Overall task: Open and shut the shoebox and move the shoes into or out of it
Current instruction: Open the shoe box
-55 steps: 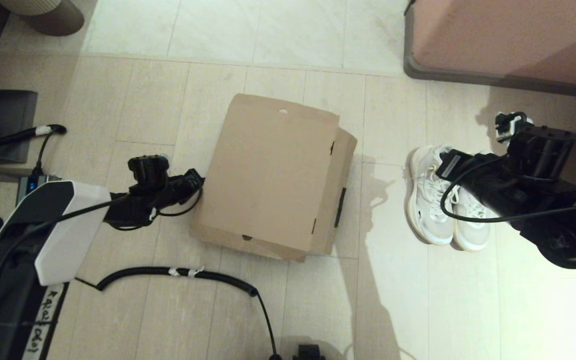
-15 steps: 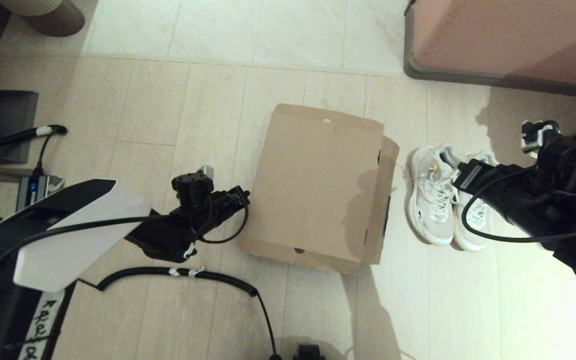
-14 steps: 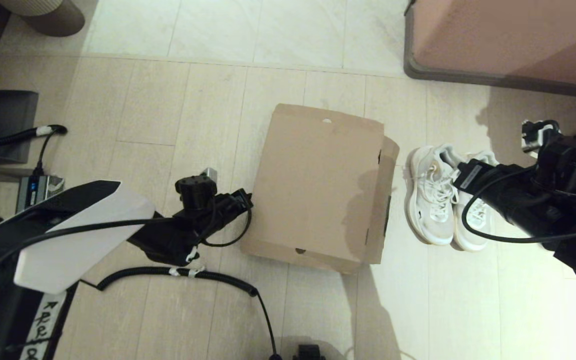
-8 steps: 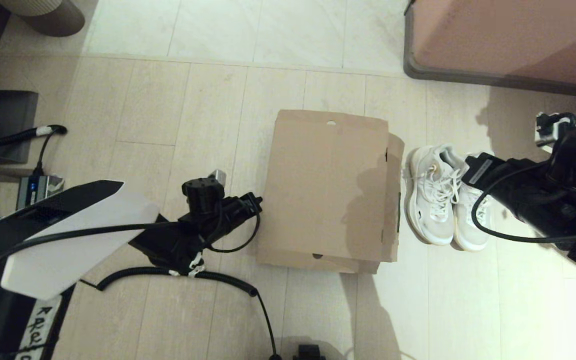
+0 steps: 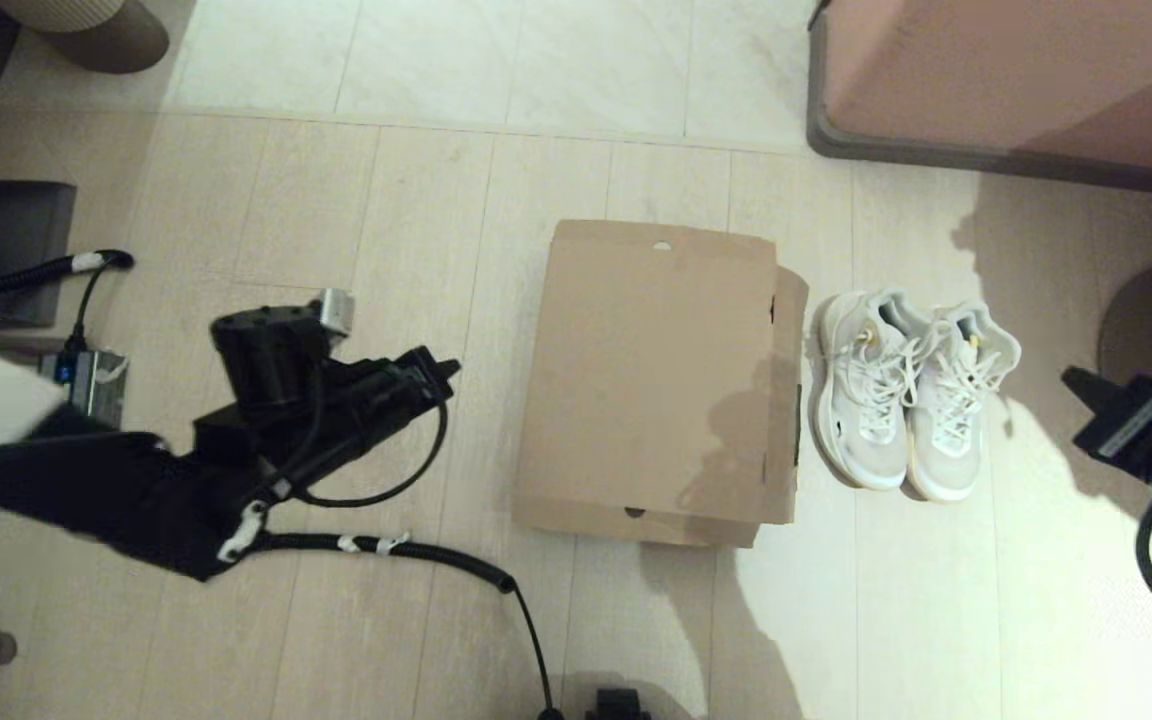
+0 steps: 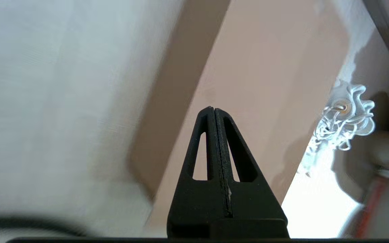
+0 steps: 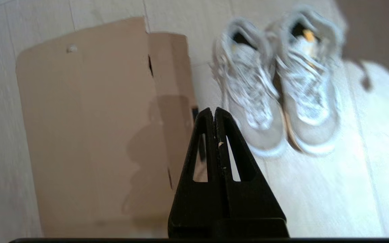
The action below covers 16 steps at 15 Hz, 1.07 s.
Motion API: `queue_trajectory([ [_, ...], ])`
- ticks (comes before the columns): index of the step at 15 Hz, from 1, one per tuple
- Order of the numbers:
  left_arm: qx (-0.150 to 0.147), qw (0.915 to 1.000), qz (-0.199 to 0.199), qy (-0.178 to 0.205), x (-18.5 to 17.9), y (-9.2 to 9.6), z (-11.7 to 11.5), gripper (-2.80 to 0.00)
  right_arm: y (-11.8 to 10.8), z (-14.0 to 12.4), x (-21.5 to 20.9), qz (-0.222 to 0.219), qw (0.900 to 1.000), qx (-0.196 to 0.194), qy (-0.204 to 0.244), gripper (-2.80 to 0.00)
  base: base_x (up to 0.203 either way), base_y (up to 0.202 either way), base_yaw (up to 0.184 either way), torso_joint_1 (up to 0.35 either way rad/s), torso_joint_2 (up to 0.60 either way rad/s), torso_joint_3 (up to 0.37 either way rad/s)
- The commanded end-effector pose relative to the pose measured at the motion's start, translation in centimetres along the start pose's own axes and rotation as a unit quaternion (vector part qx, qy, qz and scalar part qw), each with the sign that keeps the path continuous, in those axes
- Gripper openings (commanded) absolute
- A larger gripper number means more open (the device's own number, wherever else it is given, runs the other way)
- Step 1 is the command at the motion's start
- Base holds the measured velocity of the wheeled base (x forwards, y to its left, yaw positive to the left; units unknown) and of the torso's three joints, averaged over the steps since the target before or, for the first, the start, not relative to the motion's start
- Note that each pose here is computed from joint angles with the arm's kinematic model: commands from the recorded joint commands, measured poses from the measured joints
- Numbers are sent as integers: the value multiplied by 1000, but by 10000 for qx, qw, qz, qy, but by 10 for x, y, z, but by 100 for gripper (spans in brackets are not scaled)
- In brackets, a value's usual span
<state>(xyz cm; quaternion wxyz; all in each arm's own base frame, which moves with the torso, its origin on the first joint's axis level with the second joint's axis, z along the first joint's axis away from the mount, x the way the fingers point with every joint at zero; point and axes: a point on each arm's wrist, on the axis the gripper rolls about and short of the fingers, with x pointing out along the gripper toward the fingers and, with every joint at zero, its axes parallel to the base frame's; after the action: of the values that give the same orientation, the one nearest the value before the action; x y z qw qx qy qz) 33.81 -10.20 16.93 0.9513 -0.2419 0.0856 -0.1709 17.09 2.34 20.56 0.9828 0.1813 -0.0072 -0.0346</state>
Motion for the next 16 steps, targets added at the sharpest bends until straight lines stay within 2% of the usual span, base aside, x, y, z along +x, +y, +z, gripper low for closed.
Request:
queue_trajectory([
  [1,288,9966,-54,-767,-74,-28,46,-280,-11,2,-46,108,9994,84,-329,-280,0,0,0,0,0,0],
  [3,777,9892,444,-1159,-139,-35,56,-280,-24,-10,-77,71,9995,-72,-294,-280,0,0,0,0,0,0],
  [5,1334,9737,1187,-1415,-204,-25,47,-280,-35,-20,-103,9,9992,-256,-308,-280,0,0,0,0,0,0],
  [7,1723,9523,1852,-1705,-265,-11,22,-280,-48,-34,-129,-240,9982,-480,-267,-280,0,0,0,0,0,0],
  [9,2081,9364,2258,-1699,-304,2,-20,-280,-64,-60,-148,-545,9914,-1187,-122,-280,0,0,0,0,0,0],
  [11,2369,9285,2404,-1547,-330,10,-54,-280,-72,-74,-165,-545,9841,-1683,-151,-280,0,0,0,0,0,0],
  [13,2699,9225,2319,-1497,-354,13,-82,-280,-77,-88,-167,-488,9742,-2181,318,-280,0,0,0,0,0,0],
  [16,3090,9191,2134,-1196,-371,19,-111,-280,-78,-93,-168,-272,9715,-2212,809,-280,0,0,0,0,0,0],
])
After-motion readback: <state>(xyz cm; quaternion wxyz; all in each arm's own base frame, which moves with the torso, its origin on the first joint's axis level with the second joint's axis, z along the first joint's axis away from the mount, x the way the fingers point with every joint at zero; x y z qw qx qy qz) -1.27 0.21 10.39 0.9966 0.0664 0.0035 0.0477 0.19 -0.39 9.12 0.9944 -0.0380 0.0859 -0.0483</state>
